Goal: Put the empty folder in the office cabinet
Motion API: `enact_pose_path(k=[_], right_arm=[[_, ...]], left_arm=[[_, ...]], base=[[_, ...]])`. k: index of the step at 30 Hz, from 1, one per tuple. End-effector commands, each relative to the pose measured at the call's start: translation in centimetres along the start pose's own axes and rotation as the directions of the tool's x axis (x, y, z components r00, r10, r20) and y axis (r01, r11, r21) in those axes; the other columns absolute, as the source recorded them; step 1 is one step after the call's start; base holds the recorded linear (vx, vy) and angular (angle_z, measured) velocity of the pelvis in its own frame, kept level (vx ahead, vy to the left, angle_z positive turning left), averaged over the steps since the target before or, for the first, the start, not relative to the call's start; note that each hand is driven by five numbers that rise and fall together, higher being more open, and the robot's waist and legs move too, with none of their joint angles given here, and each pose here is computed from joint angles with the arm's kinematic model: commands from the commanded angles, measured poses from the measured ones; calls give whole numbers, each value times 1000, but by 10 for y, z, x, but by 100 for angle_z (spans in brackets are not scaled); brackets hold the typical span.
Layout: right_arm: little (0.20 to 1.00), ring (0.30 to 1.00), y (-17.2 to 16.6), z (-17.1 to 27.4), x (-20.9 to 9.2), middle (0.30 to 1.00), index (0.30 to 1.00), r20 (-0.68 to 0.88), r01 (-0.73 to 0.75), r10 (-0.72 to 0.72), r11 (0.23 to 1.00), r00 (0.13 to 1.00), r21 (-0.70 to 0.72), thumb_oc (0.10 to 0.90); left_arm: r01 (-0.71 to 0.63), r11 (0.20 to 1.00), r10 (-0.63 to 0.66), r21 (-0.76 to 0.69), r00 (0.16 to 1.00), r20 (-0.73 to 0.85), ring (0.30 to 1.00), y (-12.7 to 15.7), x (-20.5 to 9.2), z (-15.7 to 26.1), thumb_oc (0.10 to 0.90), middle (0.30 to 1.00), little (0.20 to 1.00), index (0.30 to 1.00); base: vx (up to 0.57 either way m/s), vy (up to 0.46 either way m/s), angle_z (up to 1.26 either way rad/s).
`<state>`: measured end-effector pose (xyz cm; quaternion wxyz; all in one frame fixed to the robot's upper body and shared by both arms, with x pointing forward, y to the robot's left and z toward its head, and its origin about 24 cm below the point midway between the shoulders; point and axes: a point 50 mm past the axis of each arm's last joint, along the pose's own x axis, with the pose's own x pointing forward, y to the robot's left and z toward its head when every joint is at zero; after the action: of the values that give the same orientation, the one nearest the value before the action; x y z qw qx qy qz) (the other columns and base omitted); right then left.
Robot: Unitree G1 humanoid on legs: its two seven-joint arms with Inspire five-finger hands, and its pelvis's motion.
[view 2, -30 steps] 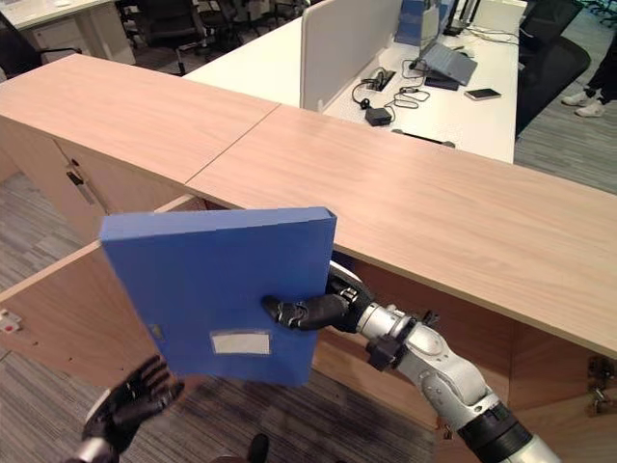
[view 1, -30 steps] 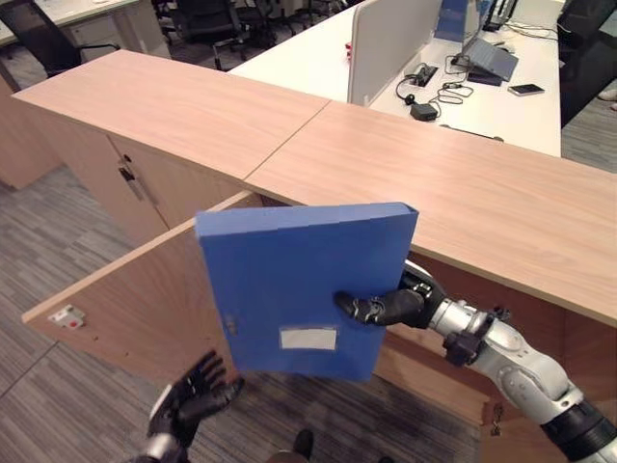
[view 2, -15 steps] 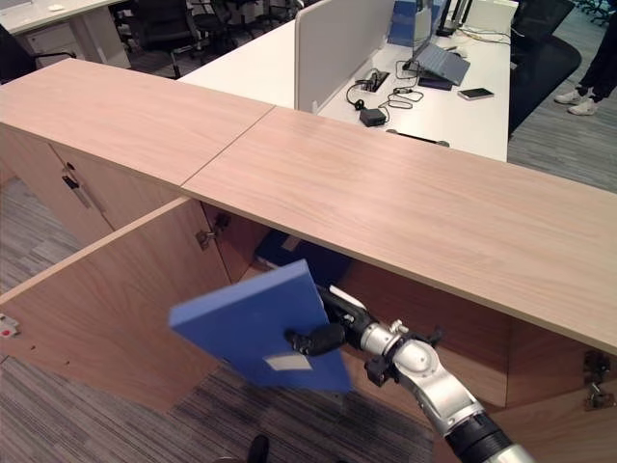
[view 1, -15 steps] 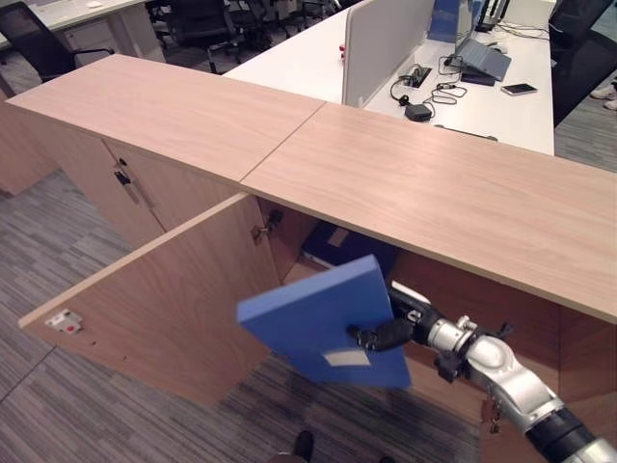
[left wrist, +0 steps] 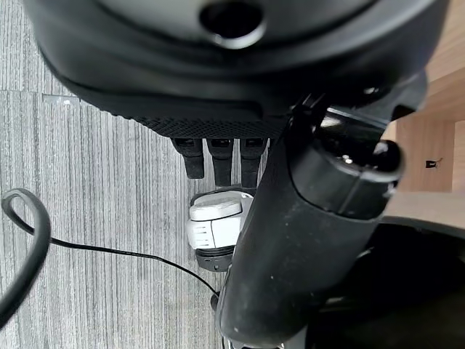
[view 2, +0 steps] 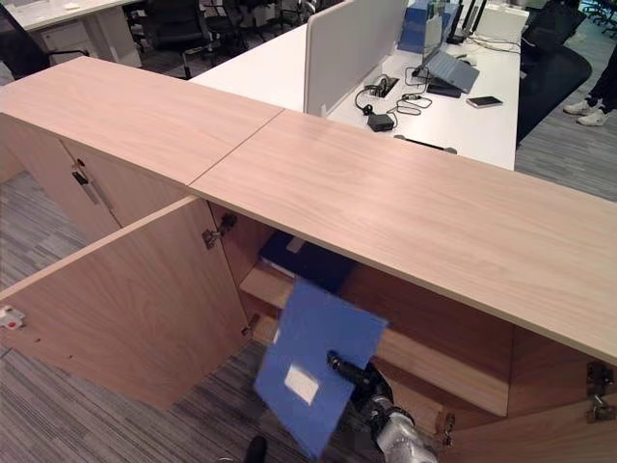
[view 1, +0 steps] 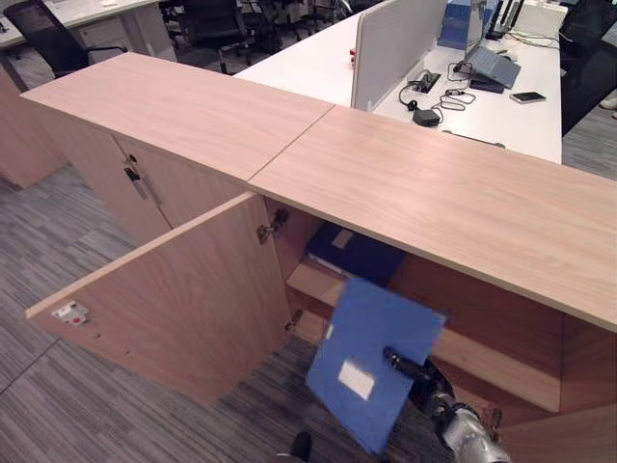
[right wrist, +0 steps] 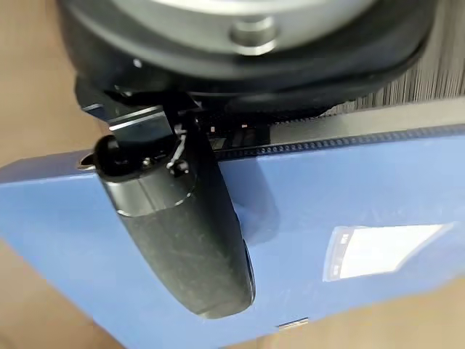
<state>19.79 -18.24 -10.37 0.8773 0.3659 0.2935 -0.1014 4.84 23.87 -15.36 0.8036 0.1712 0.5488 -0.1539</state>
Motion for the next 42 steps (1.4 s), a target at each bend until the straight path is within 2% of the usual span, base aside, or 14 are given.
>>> enact_pose_path(k=[1,4,11,13,16,21,25,28,31,34,36,38,40,42], right_arm=[[300,300,34,55,12,300,300,292,-137,78,973,953,187,400],[300,300,31,71,13,300,300,378,-138,14,943,926,303,400],[300,300,22,117,11,300,300,532,-155,-116,885,839,439,400],[300,300,13,135,9,300,300,572,-135,-237,836,785,532,400],[300,300,6,145,6,300,300,587,-134,-313,793,747,594,400],[300,300,-16,179,-8,300,300,599,-155,-497,674,628,722,400],[300,300,-12,224,-16,300,300,635,-151,-513,697,578,701,400],[300,300,5,265,-25,300,300,695,-207,-469,728,545,654,400],[300,300,25,296,-34,300,300,749,-255,-417,760,515,598,400],[300,300,64,358,-65,300,300,835,-318,-341,808,432,495,400],[300,300,84,381,-81,300,300,868,-343,-301,828,395,444,400],[300,300,109,402,-98,300,300,904,-336,-244,868,351,365,400],[300,300,118,407,-103,300,300,912,-339,-230,874,340,347,400],[300,300,143,413,-106,300,300,918,-377,-194,867,346,326,400]], left_arm=[[-78,995,71,69,993,97,900,24,2,27,800,900,900,900],[-63,994,54,84,993,109,900,21,2,28,800,900,900,900],[-35,993,22,109,993,116,900,17,1,28,800,900,900,900],[-12,992,-3,128,993,117,900,-2,7,32,800,900,900,900],[-5,989,-12,145,993,116,900,-6,8,33,800,900,900,900],[22,979,-49,204,991,128,900,-13,10,40,800,900,900,900],[55,972,-93,227,983,161,900,-21,12,51,800,900,900,900],[91,939,-163,332,967,197,900,-28,11,63,800,900,900,900],[99,926,-196,365,951,239,900,-32,11,78,800,900,900,900],[98,902,-228,421,935,271,900,-34,10,91,800,900,900,900],[81,919,-204,386,935,290,900,-30,11,95,800,900,900,900],[48,973,-121,227,938,324,900,-18,12,101,800,900,900,900],[38,979,-106,198,934,342,900,-16,12,105,800,900,900,900],[11,988,-68,156,927,368,900,-4,14,119,800,900,900,900]], base=[[0,0,0],[0,0,0],[0,0,0],[2,-20,0],[9,-28,5],[-7,-14,5],[-87,27,-6],[-85,49,-21],[-103,41,-36],[-163,46,-28],[-149,-8,-38],[-141,-73,-32],[-56,-43,-5],[-16,-76,14]])
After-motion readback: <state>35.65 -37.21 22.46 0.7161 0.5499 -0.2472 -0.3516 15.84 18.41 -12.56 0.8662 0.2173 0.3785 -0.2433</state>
